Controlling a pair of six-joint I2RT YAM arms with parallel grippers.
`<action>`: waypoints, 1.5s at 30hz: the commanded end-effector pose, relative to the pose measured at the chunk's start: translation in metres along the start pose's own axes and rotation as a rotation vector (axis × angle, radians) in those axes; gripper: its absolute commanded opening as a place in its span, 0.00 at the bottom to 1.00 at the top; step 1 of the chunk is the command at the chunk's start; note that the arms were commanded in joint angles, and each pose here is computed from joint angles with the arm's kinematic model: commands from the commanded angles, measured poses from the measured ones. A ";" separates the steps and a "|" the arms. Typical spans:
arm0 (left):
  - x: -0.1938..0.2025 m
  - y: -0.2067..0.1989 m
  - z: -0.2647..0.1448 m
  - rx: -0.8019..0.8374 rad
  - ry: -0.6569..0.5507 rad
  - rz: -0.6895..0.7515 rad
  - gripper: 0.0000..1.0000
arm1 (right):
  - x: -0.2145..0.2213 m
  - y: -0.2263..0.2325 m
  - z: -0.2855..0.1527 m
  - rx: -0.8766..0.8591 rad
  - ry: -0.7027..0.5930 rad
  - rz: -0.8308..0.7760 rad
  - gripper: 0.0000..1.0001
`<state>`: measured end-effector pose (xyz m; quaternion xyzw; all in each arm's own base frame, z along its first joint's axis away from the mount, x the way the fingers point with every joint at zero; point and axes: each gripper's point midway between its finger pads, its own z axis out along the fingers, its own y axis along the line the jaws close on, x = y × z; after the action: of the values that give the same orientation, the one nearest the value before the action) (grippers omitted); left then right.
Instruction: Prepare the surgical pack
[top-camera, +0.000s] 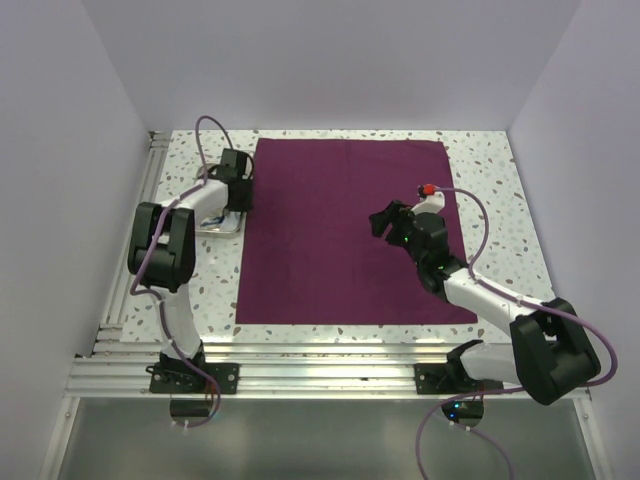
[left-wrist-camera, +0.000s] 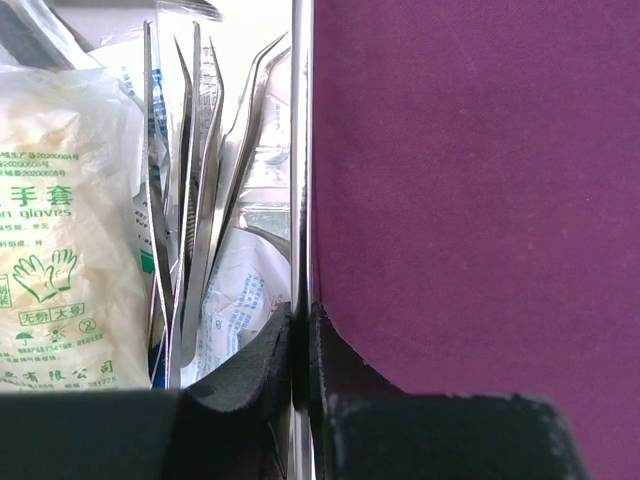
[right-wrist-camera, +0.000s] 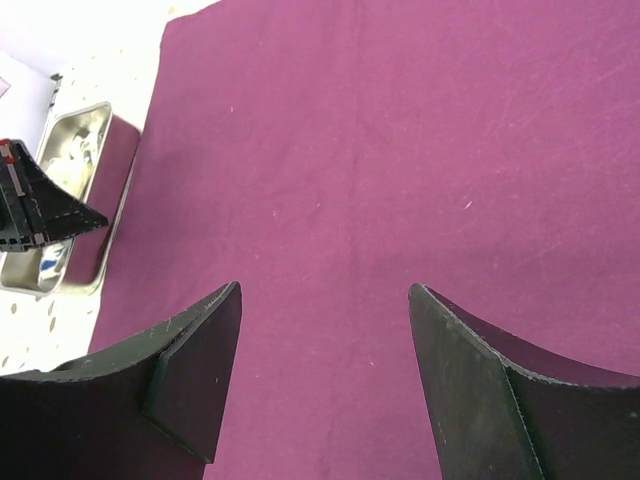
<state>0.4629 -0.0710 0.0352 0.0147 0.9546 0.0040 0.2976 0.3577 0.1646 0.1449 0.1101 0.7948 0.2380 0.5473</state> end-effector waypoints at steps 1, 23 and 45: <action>-0.012 0.008 -0.020 -0.040 -0.051 -0.036 0.00 | -0.008 0.000 0.002 0.001 -0.038 -0.001 0.71; -0.029 -0.077 -0.117 -0.170 -0.232 0.119 0.00 | -0.014 -0.008 -0.001 0.025 -0.056 0.019 0.70; 0.000 -0.164 -0.138 -0.362 -0.200 -0.400 0.00 | -0.032 -0.046 -0.015 0.125 -0.124 0.118 0.66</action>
<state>0.3842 -0.2272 0.1278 -0.1637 0.9149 0.0937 0.3568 0.3577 0.1146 0.1442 0.1864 0.7790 0.2134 0.5594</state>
